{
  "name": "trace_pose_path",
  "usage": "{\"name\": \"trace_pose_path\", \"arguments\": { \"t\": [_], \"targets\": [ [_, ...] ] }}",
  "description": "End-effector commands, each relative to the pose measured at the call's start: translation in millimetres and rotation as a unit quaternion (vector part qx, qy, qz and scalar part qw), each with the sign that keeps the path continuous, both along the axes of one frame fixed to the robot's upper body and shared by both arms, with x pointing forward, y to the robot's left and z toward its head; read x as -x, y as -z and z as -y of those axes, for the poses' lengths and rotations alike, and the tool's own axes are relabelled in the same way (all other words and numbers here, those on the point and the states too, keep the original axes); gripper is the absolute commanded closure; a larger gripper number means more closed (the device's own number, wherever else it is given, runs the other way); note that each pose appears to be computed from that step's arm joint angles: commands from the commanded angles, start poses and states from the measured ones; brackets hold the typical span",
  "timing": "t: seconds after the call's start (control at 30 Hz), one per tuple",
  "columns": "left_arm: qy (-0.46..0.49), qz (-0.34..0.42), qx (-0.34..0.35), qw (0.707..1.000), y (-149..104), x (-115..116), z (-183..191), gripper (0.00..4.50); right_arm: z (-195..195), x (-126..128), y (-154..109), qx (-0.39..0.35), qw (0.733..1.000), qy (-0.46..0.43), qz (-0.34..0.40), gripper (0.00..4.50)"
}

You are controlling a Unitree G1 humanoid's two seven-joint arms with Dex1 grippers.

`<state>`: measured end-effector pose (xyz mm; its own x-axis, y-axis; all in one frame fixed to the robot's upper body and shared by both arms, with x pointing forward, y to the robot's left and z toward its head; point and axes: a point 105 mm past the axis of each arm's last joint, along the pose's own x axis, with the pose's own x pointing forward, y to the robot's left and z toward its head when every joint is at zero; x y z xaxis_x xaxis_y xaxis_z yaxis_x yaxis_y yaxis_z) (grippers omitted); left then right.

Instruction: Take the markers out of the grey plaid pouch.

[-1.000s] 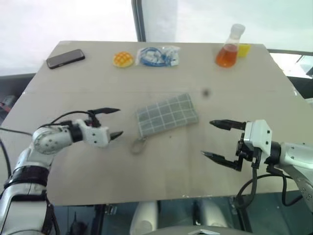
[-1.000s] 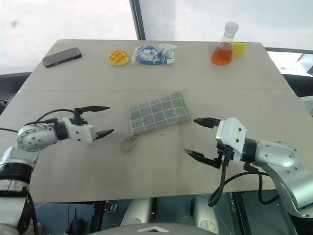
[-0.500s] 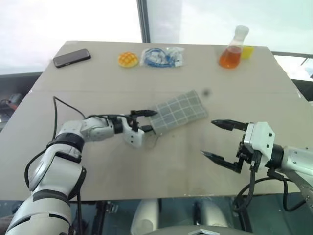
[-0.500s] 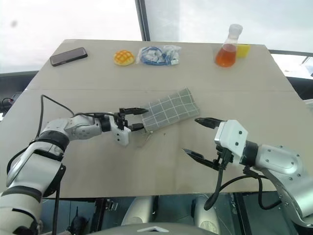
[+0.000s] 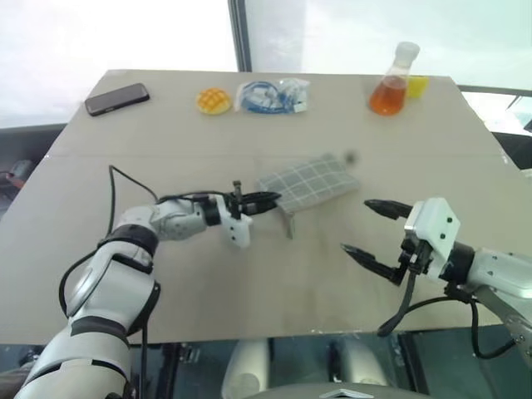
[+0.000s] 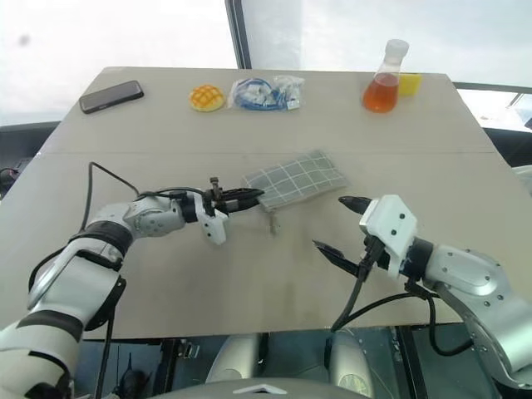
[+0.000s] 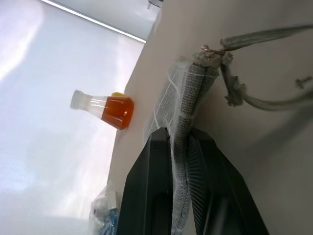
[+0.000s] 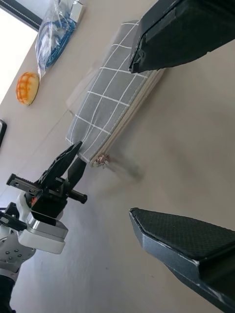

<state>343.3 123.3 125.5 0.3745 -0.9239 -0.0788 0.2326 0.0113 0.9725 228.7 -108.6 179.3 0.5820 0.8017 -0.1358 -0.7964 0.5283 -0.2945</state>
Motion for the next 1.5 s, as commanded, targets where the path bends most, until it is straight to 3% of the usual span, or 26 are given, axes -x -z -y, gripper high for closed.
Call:
{"name": "trace_pose_path", "arguments": {
  "t": [0.03,0.07,0.1,0.3,0.4,0.53,0.77,0.9,1.13,1.37,1.5],
  "targets": [
    [-0.008,-0.002,0.013,1.000,-6,-2,-1,3.98,-4,0,-6,-0.006,1.000,-0.004,0.012,0.00],
    [-0.012,-0.008,0.012,1.000,-4,-3,-1,4.39,-4,-1,-6,-0.006,1.000,-0.004,0.012,0.00],
    [-0.015,-0.012,0.011,1.000,-3,-4,-1,4.49,-4,-1,-6,-0.006,1.000,-0.004,0.012,0.00],
    [-0.021,0.000,0.041,0.999,-14,-8,6,4.49,-7,-1,-4,-0.017,1.000,-0.009,-0.005,0.00],
    [-0.022,-0.003,0.080,0.997,-27,-11,12,4.49,-12,-3,4,-0.039,0.998,-0.005,-0.057,0.00],
    [-0.022,-0.021,0.136,0.990,-45,-14,20,4.49,-20,-26,10,-0.080,0.989,0.026,-0.119,0.00],
    [-0.011,-0.052,0.166,0.985,-50,-6,30,4.49,-49,-58,15,-0.113,0.977,0.017,-0.181,0.00],
    [-0.017,-0.056,0.173,0.983,-54,-5,32,4.50,-56,-67,12,-0.125,0.973,0.014,-0.192,1.18],
    [-0.041,-0.068,0.194,0.978,-55,-5,26,4.50,-25,-76,7,-0.099,0.979,0.081,-0.161,4.28],
    [-0.068,-0.122,0.262,0.955,-55,-7,17,4.50,50,-95,-1,-0.079,0.958,0.245,-0.125,4.40],
    [-0.076,-0.146,0.299,0.940,-56,-5,16,4.50,61,-96,-4,-0.076,0.954,0.263,-0.123,4.40]
  ]
}}
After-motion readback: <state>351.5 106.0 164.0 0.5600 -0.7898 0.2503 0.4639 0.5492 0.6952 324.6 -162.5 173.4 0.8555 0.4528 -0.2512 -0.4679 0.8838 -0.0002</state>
